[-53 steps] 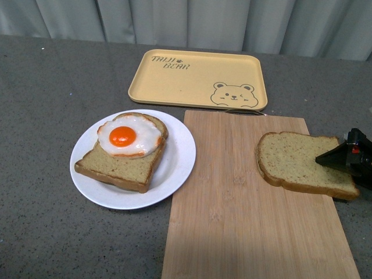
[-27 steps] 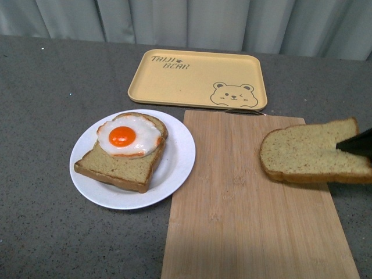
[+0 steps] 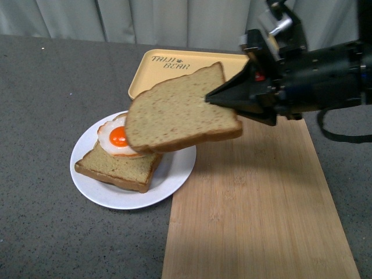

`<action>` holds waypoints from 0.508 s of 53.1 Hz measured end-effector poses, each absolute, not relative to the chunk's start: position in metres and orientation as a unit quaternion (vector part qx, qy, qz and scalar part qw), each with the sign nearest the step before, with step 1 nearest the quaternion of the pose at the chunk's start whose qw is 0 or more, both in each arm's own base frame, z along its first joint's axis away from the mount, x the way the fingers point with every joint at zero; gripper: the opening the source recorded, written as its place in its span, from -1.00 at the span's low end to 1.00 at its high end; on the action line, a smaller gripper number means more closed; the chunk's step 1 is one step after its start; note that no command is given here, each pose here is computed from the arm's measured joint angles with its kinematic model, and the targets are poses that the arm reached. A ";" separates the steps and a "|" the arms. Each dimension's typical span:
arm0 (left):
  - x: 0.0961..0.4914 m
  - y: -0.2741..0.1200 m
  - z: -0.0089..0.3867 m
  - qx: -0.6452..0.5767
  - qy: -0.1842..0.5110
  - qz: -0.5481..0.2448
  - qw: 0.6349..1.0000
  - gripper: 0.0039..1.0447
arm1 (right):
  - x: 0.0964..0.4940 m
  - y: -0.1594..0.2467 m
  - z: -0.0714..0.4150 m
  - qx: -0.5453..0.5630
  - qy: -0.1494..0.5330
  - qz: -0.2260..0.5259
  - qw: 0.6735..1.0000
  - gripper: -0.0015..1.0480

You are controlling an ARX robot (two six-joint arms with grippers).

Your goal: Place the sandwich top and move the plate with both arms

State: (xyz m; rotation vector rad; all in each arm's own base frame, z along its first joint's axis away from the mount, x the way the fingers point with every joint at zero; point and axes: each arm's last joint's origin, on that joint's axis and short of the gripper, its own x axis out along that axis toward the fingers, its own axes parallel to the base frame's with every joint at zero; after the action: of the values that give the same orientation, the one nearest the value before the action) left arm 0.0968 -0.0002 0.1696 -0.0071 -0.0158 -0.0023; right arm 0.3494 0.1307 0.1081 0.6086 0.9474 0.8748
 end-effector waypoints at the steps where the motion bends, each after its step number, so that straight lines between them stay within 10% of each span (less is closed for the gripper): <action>1: 0.097 0.000 0.170 -0.004 -0.008 -0.001 1.000 0.88 | 0.352 0.138 0.106 0.281 0.434 0.407 0.753 -0.95; 27: 0.097 0.000 0.170 -0.004 -0.008 -0.001 1.000 0.88 | 0.384 0.206 0.061 0.287 0.485 0.395 0.726 -0.71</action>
State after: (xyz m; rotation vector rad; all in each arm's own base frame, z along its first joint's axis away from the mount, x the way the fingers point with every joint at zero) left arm 0.0968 -0.0002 0.1696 -0.0071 -0.0158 -0.0023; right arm 0.3835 0.2056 0.0607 0.6336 1.0698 0.8710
